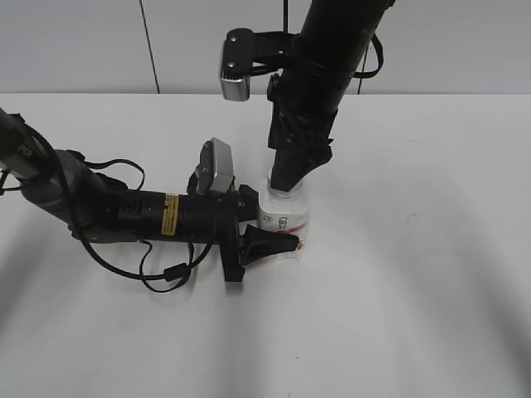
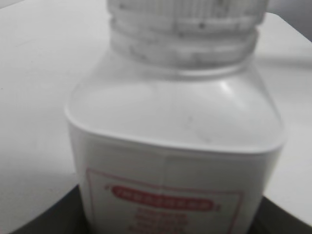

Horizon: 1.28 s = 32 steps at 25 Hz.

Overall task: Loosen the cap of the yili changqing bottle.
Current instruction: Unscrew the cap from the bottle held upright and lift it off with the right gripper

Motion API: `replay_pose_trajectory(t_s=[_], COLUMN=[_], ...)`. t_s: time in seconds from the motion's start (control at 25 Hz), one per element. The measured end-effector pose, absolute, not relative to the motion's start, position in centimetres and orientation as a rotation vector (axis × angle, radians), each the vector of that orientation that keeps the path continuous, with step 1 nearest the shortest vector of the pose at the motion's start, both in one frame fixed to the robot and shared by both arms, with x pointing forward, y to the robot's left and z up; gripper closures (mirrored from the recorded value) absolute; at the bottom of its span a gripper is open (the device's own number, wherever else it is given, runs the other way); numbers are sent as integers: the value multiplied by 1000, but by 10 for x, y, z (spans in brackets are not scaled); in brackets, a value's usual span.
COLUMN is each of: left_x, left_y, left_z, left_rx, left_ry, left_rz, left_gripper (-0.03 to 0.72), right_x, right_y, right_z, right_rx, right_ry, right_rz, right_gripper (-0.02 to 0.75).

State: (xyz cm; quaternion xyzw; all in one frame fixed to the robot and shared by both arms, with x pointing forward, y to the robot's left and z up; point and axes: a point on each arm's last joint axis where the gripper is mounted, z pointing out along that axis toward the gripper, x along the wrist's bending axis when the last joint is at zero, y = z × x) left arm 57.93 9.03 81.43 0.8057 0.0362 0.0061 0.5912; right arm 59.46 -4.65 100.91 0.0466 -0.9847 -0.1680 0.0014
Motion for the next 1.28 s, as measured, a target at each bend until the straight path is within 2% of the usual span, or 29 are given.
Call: replay_pose_trajectory(t_s=[0.28, 0.52, 0.8, 1.28], left_x=[579, 579, 579, 579], left_y=[90, 90, 90, 90], left_z=[814, 814, 814, 814], left_rx=[1875, 1875, 1875, 1875], left_ry=[84, 84, 84, 84], left_rz=[14, 14, 14, 14], left_gripper=[303, 303, 303, 303], right_x=[596, 596, 596, 598], right_y=[-46, -47, -47, -51], right_z=[1015, 1014, 1014, 1013], right_rx=[-76, -717, -1232, -1734], right_ry=[-3082, -2935, -2700, -2406], right_rz=[-536, -497, -458, -373], right_gripper=[152, 152, 152, 152])
